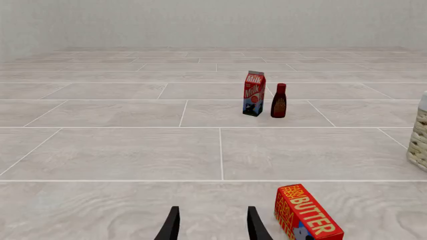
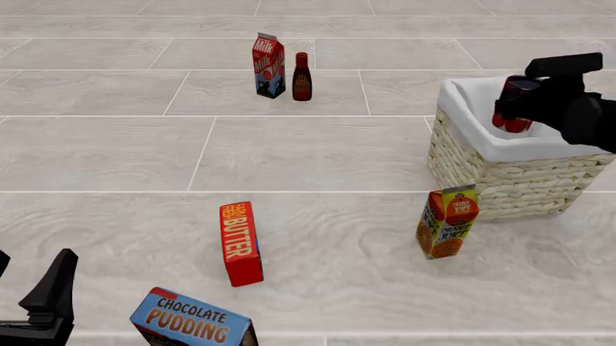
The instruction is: Pick the tomato sauce and place it in the basket.
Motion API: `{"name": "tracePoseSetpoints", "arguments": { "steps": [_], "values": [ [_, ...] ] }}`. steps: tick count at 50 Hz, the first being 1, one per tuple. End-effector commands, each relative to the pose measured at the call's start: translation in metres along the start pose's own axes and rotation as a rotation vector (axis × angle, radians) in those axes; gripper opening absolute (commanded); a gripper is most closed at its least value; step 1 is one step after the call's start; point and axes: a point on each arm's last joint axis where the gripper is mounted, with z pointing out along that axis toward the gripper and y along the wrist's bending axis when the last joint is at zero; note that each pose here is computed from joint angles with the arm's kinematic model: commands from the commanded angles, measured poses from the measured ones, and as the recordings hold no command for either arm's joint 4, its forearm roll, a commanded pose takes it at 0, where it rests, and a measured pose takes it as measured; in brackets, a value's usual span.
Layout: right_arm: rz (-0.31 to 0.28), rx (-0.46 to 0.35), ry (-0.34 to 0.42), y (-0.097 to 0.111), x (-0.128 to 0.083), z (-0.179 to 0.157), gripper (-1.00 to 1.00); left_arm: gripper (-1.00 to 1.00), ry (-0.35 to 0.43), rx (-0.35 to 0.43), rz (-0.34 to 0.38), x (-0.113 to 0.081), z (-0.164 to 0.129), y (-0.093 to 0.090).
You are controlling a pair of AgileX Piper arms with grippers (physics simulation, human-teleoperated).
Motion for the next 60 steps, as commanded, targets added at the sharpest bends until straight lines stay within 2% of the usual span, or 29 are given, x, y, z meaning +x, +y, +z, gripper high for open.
{"name": "tracePoseSetpoints", "arguments": {
  "steps": [1,26,27,44,60],
  "values": [
    [-0.008,-0.001,0.009,0.000,0.004,0.007,-1.00,1.00,0.000,0.000,0.000,0.000,0.000,0.000],
    [-0.015,0.012,0.033,-0.007,0.013,0.018,-1.00,1.00,0.000,0.000,0.000,0.000,0.000,0.000],
    [-0.015,0.014,0.034,-0.008,0.013,0.018,1.00,1.00,0.000,0.000,0.000,0.000,0.000,0.000],
    [-0.014,0.019,0.015,-0.009,0.007,0.009,1.00,1.00,0.000,0.000,0.000,0.000,0.000,0.000],
    [-0.023,-0.003,-0.056,0.001,-0.023,-0.029,1.00,1.00,0.000,0.000,0.000,0.000,0.000,0.000]
  ]
}}
